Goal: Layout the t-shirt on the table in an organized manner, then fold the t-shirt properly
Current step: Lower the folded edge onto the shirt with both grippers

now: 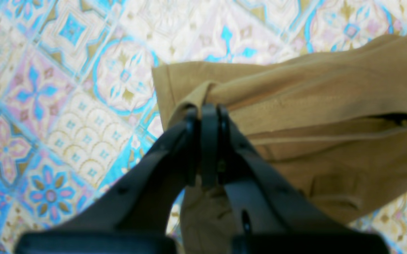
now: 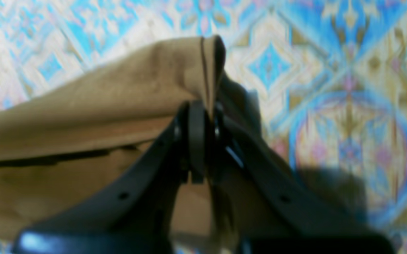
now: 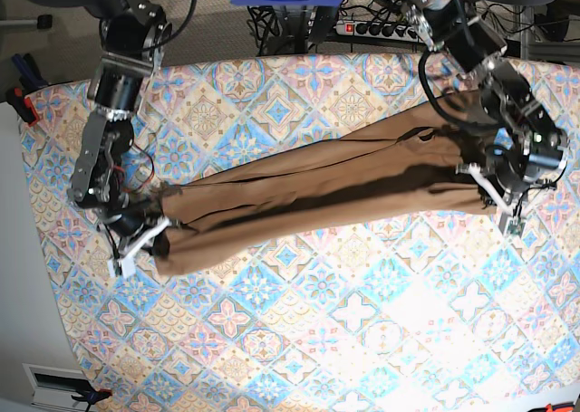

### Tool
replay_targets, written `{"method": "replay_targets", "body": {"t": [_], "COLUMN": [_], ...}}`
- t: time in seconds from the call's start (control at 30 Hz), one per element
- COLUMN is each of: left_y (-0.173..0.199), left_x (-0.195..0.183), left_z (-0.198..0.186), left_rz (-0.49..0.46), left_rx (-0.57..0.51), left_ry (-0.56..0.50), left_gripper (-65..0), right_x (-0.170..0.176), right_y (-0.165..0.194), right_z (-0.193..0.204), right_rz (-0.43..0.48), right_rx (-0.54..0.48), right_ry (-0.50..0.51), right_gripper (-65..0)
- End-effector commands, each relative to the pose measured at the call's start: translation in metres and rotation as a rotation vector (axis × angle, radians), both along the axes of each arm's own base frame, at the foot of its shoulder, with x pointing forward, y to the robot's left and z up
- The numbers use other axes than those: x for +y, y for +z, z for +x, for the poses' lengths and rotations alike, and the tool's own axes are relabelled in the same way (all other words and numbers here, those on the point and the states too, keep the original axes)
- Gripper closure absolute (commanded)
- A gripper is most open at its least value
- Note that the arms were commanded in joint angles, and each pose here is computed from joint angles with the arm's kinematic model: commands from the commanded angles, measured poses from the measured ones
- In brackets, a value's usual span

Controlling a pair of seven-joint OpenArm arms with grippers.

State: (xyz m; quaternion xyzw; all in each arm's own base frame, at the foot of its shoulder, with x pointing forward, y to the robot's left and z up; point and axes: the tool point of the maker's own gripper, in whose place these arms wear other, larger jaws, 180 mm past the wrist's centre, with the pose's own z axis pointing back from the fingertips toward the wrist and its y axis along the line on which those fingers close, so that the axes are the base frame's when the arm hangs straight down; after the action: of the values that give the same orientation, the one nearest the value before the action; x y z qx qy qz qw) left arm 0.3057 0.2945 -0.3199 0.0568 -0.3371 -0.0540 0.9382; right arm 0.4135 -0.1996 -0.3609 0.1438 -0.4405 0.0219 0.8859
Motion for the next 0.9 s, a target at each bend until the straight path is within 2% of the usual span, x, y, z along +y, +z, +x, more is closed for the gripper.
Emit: {"method": "replay_targets", "body": {"t": [0.0, 0.23, 0.43, 0.77, 0.87], "left_y": [0.009, 0.007, 0.016, 0.006, 0.005], "left_x": [0.008, 0.016, 0.018, 0.016, 0.016], "left_z": [0.011, 0.038, 0.048, 0.045, 0.045], "left_rz": [0.012, -0.008, 0.006, -0.007, -0.011], "left_rx": [-0.028, -0.005, -0.061, -0.035, -0.034], "left_ry": [0.017, 0.047, 0.047, 0.046, 0.045], "left_gripper": [0.0, 0.0, 0.0, 0.0, 0.0], "right_x": [-0.006, -0.005, -0.006, -0.005, -0.005], "right_y": [0.006, -0.030, -0.056, -0.029, -0.027], "right_z": [0.007, 0.003, -0.005, 0.029, 0.030], "right_rz": [0.004, 0.088, 0.130, 0.154, 0.152], "right_rx": [-0.022, 0.000, 0.037, -0.029, -0.035], "right_ry": [-0.012, -0.063, -0.096, -0.102, -0.101], "right_gripper": [0.0, 0.0, 0.0, 0.0, -16.7]}}
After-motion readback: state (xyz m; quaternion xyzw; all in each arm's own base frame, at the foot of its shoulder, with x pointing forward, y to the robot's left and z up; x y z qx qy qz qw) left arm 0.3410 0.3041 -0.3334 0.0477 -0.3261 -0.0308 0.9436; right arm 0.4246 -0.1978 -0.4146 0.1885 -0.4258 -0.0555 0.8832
